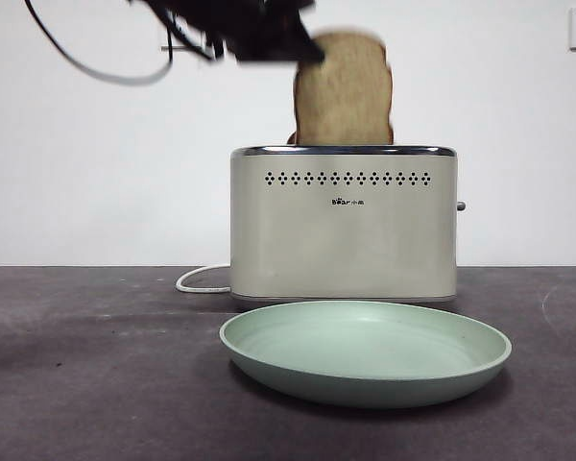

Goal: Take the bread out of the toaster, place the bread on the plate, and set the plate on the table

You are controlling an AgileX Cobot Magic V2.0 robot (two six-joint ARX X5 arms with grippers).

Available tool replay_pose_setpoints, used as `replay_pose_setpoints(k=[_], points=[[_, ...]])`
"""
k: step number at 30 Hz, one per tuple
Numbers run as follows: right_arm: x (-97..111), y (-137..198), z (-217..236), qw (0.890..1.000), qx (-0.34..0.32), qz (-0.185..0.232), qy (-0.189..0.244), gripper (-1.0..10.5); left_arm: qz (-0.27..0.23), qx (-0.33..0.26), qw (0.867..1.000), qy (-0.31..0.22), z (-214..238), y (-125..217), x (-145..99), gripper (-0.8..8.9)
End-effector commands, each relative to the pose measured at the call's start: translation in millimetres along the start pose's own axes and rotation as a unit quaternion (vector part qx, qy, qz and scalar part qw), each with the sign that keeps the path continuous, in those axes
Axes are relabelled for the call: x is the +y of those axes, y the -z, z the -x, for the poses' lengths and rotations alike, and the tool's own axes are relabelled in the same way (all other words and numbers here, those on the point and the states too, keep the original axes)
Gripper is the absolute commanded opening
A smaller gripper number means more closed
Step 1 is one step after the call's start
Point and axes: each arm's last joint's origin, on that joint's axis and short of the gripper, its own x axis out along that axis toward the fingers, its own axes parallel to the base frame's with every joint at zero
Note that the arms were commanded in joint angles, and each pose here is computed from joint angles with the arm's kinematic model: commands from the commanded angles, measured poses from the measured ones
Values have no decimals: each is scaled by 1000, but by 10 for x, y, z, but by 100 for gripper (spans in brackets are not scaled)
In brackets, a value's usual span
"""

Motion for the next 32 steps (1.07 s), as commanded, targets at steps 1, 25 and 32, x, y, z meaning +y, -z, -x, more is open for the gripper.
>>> replay_pose_setpoints(k=[1, 25, 32], points=[[6, -6, 8, 1000, -2, 3, 1, 629, 7, -12, 1000, -19, 113, -195, 44, -8], [-41, -55, -61, 1000, 8, -6, 0, 629, 113, 25, 980, -161, 2205, -1081, -243, -6], [-161, -178, -239, 999, 28, -23, 0, 626, 156, 39, 966, -201, 2691, -802, -487, -6]])
